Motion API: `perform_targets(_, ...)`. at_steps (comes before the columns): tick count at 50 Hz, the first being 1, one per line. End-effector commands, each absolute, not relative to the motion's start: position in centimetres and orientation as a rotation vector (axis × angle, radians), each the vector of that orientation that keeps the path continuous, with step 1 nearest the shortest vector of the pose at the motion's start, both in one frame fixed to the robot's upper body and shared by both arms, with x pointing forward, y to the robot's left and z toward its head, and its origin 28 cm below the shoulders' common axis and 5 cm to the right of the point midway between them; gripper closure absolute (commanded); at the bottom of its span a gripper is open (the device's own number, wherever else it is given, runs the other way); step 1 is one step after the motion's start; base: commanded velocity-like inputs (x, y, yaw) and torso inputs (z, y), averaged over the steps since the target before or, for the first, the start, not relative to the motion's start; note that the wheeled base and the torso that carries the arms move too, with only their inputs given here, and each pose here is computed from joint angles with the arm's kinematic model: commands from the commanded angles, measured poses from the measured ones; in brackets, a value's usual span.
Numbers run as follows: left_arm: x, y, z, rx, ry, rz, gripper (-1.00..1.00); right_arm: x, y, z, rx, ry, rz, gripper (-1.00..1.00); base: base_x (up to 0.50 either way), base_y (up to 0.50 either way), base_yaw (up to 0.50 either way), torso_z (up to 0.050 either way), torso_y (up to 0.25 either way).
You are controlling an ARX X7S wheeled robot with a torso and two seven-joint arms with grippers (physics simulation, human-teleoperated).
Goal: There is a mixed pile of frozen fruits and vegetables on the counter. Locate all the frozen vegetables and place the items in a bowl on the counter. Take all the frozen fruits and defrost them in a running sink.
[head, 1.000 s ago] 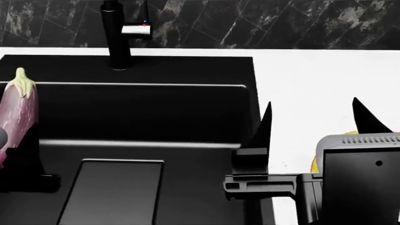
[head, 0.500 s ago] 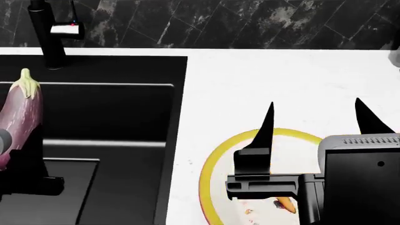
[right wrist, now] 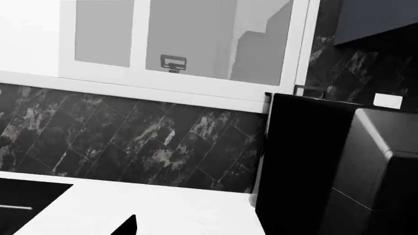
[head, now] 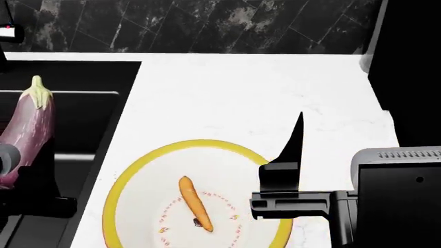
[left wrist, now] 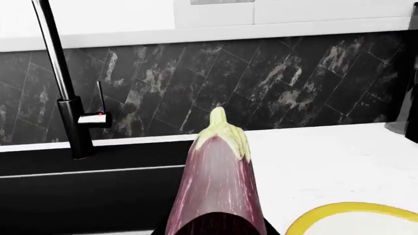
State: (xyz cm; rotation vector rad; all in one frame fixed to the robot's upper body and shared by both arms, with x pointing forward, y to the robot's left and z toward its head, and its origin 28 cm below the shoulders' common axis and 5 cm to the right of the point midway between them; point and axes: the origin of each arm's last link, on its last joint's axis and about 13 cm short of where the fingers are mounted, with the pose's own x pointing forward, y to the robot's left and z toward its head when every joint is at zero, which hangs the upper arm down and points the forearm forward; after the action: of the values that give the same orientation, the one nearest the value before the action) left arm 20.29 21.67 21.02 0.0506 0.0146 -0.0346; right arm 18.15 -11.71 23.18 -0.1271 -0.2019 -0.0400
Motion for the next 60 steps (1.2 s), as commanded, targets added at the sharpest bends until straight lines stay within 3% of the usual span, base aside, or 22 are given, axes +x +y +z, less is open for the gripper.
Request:
perform_targets(1, 20.5, 21.8, 21.4, 0.034, -0.013, -0.007, 1.0, 18.1, -11.6, 23.1, -0.121, -0.199, -0.026, -1.0, 0.0, 0.0, 0.0, 0.0, 0.0)
perform_targets(7, 20.5, 21.7, 21.3, 0.034, -0.012, -0.007, 1.0, 18.1, -11.6, 23.1, -0.123, -0.202, -0.024, -1.0, 0.0, -0.48, 0.0, 0.0, 0.0)
perform_targets(32, 21.0, 17.7, 21.9, 0.096, 0.02, -0.281, 1.0, 18.4, -11.2, 22.9, -0.118, -0.205, 0.003, -1.0, 0.0, 0.0, 0.0, 0.0, 0.0)
perform_targets(60, 22.9, 14.1, 19.7, 0.135, 0.087, -0.417, 1.0, 18.5, -11.2, 22.6, -0.128, -0.195, -0.001, -1.0, 0.0, 0.0, 0.0, 0.0, 0.0)
